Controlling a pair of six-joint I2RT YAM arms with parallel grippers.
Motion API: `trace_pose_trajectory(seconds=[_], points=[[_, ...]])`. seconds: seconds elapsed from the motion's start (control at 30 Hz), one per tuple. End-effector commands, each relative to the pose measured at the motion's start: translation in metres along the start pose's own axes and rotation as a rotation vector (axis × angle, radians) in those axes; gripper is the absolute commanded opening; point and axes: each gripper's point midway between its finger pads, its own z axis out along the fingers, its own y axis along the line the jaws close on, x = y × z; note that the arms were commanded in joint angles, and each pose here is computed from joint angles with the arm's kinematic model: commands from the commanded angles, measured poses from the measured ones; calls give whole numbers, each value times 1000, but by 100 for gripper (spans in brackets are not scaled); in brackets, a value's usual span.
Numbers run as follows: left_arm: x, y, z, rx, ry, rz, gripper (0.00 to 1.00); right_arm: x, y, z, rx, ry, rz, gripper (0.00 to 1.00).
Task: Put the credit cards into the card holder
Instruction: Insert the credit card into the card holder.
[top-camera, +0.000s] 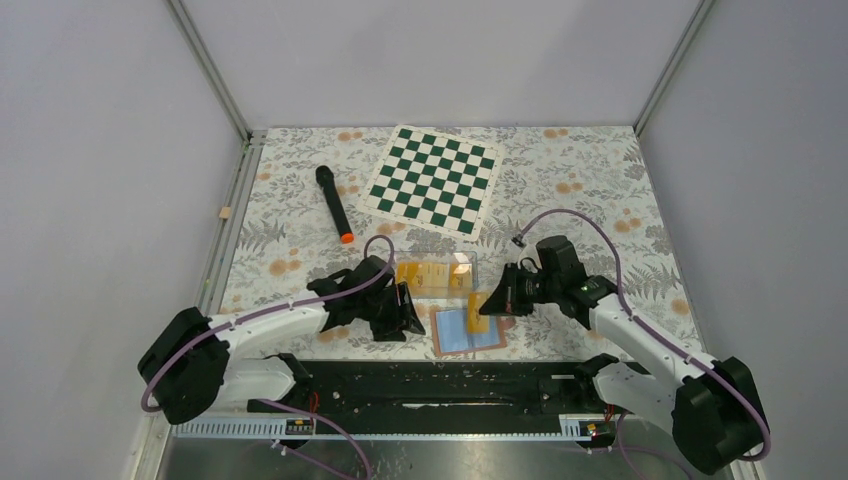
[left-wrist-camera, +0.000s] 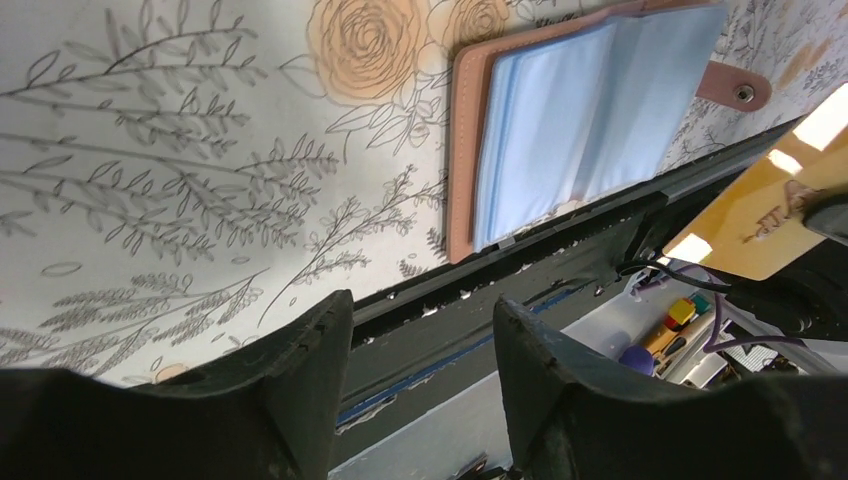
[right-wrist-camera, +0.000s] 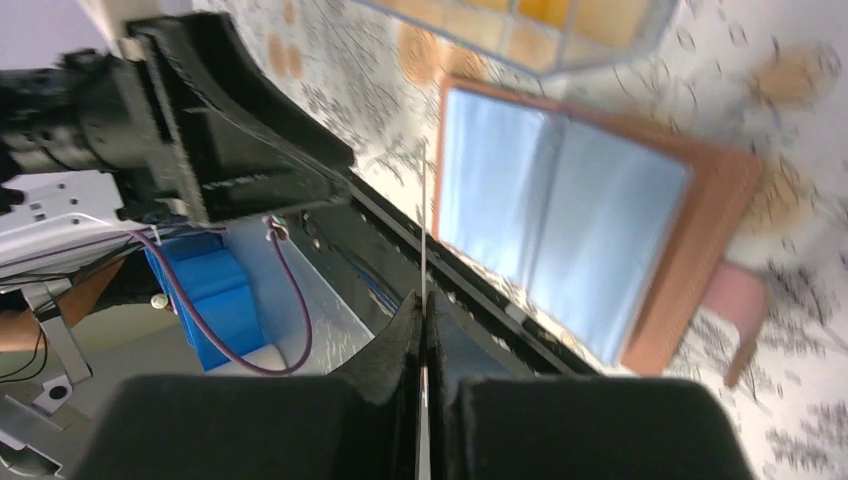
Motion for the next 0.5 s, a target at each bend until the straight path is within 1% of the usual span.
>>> trace_pose_trajectory(seconds=[0.0, 0.23, 0.47], points=[[-8, -22, 8, 90, -9, 4, 52, -32, 27, 7, -131, -103, -109, 0], [-9, -23, 22, 91, 12, -15, 44, -33, 3, 30, -119, -121, -98, 0], [-9, -20, 31, 64, 24, -18, 42, -29, -12, 36, -78, -110, -97, 0]])
